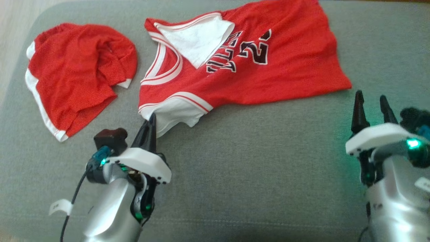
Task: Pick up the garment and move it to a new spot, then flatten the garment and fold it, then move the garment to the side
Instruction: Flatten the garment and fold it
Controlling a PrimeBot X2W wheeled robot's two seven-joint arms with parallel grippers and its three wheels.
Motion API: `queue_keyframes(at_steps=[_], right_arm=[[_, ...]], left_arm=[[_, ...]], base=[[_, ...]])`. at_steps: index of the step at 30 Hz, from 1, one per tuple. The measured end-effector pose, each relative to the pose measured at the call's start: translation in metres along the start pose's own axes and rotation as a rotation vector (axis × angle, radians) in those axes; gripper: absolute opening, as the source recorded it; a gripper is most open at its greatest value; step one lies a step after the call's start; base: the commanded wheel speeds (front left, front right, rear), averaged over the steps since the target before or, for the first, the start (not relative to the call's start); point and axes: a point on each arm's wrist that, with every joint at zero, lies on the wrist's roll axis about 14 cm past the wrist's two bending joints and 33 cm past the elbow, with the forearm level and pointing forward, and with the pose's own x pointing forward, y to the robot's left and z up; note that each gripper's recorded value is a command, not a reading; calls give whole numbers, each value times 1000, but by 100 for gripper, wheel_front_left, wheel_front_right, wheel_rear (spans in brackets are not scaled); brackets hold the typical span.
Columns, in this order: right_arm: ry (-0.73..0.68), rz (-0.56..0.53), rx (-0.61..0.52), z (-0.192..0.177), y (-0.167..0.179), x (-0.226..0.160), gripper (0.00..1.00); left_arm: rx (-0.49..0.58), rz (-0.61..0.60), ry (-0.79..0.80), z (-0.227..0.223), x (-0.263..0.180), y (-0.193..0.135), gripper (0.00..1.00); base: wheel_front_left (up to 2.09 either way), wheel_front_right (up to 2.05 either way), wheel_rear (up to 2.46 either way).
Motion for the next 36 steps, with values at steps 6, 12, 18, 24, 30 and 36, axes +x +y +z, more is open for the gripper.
queue_keyframes(at_steps=[6,12,18,24,30,36], right_arm=[[94,9,12,-16,9,25,100],[161,2,1,-26,5,45,100],[213,-3,8,-37,6,55,100],[227,21,-11,-38,14,59,0],[119,50,-58,-7,17,54,0],[-76,92,-102,63,23,44,0]], left_arm=[[-10,-4,0,-1,8,-1,0],[-17,2,2,-3,10,2,0],[-22,13,3,-5,12,7,0],[-18,0,-15,2,16,5,0],[-16,-19,-71,21,15,-1,0],[-3,-76,-200,67,10,-16,0]], base=[[0,0,0],[0,0,0],[0,0,0],[0,0,0],[0,0,0],[0,0,0]])
